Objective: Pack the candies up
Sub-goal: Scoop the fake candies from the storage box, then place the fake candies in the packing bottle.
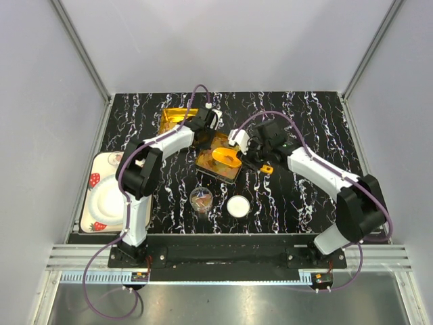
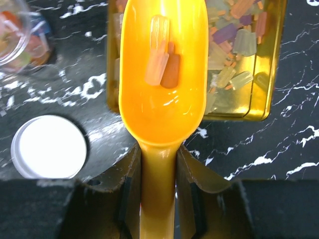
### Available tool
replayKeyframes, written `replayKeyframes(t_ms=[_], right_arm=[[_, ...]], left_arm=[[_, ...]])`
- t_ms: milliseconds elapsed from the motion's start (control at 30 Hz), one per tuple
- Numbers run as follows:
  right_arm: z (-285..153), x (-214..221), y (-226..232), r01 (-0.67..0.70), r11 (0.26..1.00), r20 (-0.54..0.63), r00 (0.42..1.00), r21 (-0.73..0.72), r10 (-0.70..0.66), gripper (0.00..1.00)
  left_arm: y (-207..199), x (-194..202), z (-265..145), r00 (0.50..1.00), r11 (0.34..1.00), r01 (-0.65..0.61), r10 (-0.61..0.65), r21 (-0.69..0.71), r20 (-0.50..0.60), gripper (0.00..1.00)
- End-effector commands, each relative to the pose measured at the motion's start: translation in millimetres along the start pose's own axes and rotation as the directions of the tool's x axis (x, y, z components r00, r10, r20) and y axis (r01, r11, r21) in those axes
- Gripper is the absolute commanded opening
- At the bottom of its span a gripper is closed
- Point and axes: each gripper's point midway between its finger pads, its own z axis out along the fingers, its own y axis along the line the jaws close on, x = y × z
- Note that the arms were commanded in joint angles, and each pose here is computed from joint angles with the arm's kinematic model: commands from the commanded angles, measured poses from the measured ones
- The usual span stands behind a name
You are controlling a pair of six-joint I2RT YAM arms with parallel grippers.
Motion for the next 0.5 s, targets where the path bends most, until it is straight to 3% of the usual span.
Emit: replayKeyframes(t_ms=[0,233,467], right_arm=[[-36,-27,10,0.070,0.997,0.051,0.996,-0.040,-0.068,0.00],[-67,-33,28,0.112,0.991,0.018,0.994,-0.068,-0.111,0.00],[-64,-35,61,0.275,0.958,-0.095,0.955,-0.077,-0.282,0.00]], left_arm=[[-2,-30,-7,0.994,0.999,0.029,-0.030,0.016,0.102,0.00],[-2,-27,-4,0.995,0.999,0.032,-0.034,0.018,0.093,0.00],[-1,-28,-4,0.995,0.999,0.032,-0.033,0.017,0.091,0.00]])
